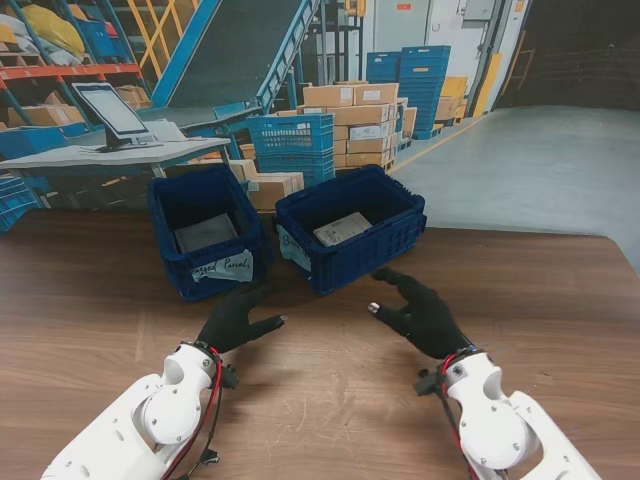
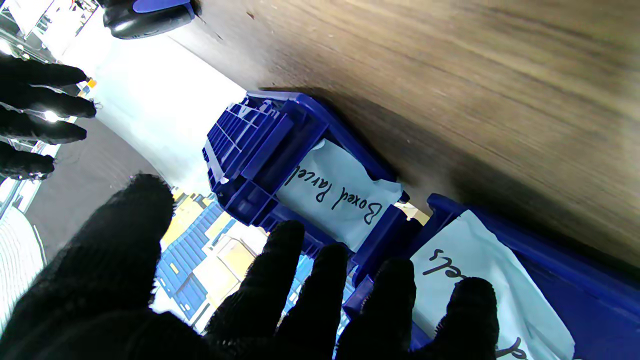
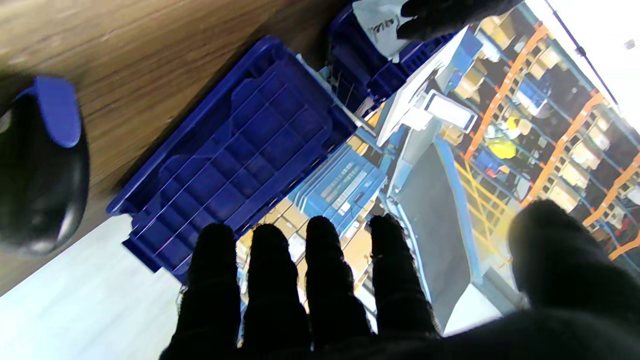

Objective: Scan and sort packages by packaging type

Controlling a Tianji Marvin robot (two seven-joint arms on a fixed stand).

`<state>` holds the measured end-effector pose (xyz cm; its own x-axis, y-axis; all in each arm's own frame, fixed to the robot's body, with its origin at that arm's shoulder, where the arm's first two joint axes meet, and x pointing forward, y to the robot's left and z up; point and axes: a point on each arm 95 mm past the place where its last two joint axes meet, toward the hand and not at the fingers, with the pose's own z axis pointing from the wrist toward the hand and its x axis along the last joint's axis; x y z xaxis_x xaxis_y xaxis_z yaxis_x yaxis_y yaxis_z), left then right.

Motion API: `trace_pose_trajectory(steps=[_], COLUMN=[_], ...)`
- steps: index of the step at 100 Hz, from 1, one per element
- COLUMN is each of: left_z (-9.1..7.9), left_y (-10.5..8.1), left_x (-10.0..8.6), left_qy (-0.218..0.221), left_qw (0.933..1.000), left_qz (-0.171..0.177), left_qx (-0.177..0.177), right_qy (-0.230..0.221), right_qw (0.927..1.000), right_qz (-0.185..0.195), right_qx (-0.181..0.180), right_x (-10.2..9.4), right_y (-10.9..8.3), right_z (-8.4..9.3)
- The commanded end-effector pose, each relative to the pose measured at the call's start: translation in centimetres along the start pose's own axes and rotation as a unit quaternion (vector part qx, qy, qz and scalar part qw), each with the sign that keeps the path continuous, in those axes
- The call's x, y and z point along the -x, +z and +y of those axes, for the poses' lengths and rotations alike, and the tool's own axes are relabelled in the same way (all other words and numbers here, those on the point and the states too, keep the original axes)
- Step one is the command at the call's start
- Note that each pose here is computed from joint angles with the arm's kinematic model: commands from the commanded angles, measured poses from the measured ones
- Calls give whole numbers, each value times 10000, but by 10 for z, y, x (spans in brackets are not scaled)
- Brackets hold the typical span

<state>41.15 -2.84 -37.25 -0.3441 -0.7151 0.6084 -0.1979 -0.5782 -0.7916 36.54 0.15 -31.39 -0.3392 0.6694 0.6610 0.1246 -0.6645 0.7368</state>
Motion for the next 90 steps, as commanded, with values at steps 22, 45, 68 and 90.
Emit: trace_pose_trajectory(steps=[22, 45, 68, 90], left_z=[2, 5, 12, 14], left_y=[1, 0, -2, -4], left_x=[-3, -4, -3, -2], left_qy=[-17, -25, 34, 11], left_qw=[9999, 9998, 9996, 9996], left_qz=[55, 105, 114, 95], left_qx=[148, 148, 237, 273], right_qy=[194, 259, 386, 502], right_qw=[9992, 9984, 9974, 9967], right_qz=[195, 289, 406, 420], right_qx=[-287, -409, -452, -484], right_x=[-8, -12, -14, -12], right_y=[-2, -5, 0, 3], right_z=[-28, -40, -52, -58])
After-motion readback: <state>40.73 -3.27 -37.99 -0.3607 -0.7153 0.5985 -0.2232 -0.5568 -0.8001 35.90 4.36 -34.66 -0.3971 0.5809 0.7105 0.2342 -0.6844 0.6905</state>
